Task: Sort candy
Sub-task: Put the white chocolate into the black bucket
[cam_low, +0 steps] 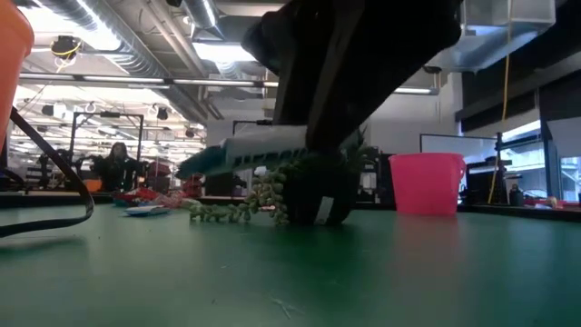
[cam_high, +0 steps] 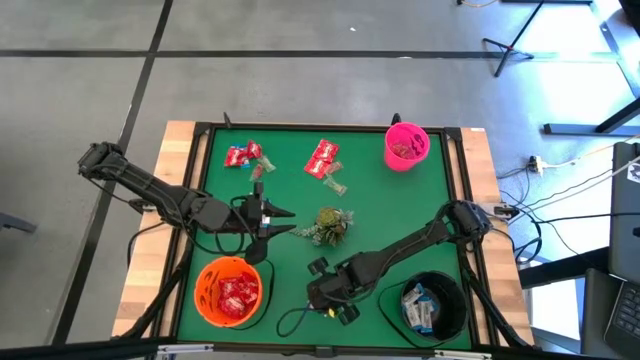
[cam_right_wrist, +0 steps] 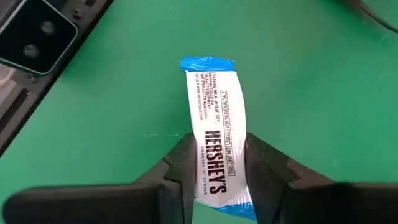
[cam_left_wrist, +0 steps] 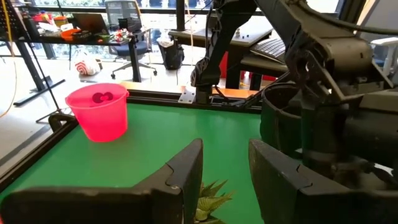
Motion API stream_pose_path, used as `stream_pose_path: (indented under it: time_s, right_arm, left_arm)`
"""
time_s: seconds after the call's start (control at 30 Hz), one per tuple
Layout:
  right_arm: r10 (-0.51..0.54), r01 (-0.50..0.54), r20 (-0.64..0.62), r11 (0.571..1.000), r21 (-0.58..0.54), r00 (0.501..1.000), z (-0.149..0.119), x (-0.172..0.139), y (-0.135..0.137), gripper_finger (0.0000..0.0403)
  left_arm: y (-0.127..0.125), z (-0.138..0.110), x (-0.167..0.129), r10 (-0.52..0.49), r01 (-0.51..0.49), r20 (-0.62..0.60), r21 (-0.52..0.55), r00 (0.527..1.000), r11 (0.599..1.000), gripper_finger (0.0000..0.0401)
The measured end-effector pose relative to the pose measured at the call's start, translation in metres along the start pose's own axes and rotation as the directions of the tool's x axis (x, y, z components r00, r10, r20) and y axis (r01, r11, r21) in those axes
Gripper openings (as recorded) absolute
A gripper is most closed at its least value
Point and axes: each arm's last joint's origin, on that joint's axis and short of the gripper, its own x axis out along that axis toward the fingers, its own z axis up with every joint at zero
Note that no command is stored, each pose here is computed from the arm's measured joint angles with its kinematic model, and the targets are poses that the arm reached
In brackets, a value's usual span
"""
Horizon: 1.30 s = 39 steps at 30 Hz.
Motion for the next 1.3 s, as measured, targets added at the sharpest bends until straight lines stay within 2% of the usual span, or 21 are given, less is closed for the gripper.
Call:
stream_pose_path:
  time_s: [0.13, 0.33, 0.57, 0.77, 1.07, 1.3]
  right_arm:
    - [-0.001, 0.001, 0.003, 1.0, 0.006, 1.0, 0.002, -0.014, 0.0, 0.0107]
    - [-0.062, 0.061, 0.036, 0.998, 0.032, 0.997, 0.003, -0.049, -0.01, 0.0107]
    - [-0.086, 0.081, 0.067, 0.994, 0.075, 0.994, 0.0, -0.09, -0.021, 0.0107]
    - [-0.108, 0.101, 0.074, 0.991, 0.093, 0.991, -0.007, -0.119, -0.017, 0.0106]
    - [-0.123, 0.091, 0.128, 0.969, 0.232, 0.984, -0.05, -0.153, -0.005, 0.0106]
    - [-0.097, 0.018, 0.21, 0.937, 0.349, 0.973, -0.078, -0.2, 0.031, 0.0106]
  left_arm:
    - [0.0, 0.0, 0.0, -0.002, 0.002, 0.0, 0.0, 1.0, 1.0, 0.0119]
    - [0.0, 0.0, 0.0, -0.001, 0.001, 0.0, 0.002, 1.0, 1.0, 0.0119]
    - [0.0, 0.0, 0.0, -0.001, 0.001, 0.0, -0.017, 1.0, 1.0, 0.0119]
    - [0.0, 0.0, 0.0, 0.0, 0.0, 0.0, -0.018, 1.0, 1.0, 0.0119]
    - [0.0, 0.0, 0.0, 0.0, 0.0, 0.0, -0.021, 1.0, 1.0, 0.0119]
    - [0.0, 0.0, 0.0, 0.0, 0.0, 0.0, -0.021, 1.0, 1.0, 0.0119]
